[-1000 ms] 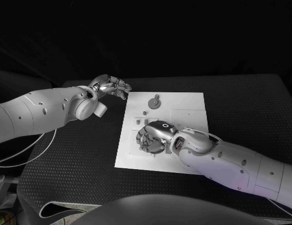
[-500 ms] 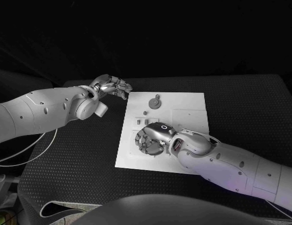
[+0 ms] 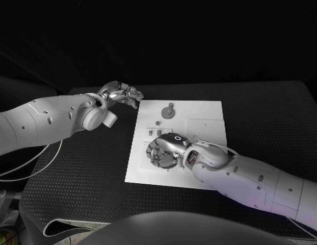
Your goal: Assemble the parts on the task board
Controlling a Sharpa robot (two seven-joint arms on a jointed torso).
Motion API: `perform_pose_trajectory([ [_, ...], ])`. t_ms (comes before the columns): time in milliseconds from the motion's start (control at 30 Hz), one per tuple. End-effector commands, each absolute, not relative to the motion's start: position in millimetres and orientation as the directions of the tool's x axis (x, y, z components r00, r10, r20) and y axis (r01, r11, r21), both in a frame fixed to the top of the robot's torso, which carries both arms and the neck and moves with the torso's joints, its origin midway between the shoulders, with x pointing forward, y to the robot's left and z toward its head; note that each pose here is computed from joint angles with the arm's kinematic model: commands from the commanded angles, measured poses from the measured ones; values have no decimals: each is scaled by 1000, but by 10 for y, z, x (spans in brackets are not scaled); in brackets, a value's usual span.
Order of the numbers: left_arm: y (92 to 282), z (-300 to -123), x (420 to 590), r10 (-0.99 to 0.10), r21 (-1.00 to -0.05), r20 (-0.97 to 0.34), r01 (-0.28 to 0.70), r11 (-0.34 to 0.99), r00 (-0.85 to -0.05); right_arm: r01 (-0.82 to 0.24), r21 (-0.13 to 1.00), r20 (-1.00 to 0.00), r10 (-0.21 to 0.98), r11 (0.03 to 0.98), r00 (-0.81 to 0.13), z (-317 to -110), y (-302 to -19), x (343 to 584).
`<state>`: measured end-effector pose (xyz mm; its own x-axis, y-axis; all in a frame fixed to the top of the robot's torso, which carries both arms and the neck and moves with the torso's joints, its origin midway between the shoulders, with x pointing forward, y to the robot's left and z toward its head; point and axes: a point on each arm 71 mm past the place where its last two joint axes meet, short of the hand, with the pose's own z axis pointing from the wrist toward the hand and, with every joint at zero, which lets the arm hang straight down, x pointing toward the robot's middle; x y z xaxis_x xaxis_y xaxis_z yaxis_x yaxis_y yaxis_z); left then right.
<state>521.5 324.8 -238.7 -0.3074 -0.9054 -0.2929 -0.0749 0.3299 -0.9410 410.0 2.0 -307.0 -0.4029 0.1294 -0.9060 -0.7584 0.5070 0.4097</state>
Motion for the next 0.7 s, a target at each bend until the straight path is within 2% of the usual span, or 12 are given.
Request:
perform_pose_trajectory([
  [33,3232,-2379,5217,-905,-945,-282,-72,320,-318,-759,400,-907,101,515,-409,-3130,-15,4096],
  [700,3235,-2379,5215,-905,-945,-282,-72,320,-318,-755,394,-903,65,525,-426,-3179,-64,4112],
])
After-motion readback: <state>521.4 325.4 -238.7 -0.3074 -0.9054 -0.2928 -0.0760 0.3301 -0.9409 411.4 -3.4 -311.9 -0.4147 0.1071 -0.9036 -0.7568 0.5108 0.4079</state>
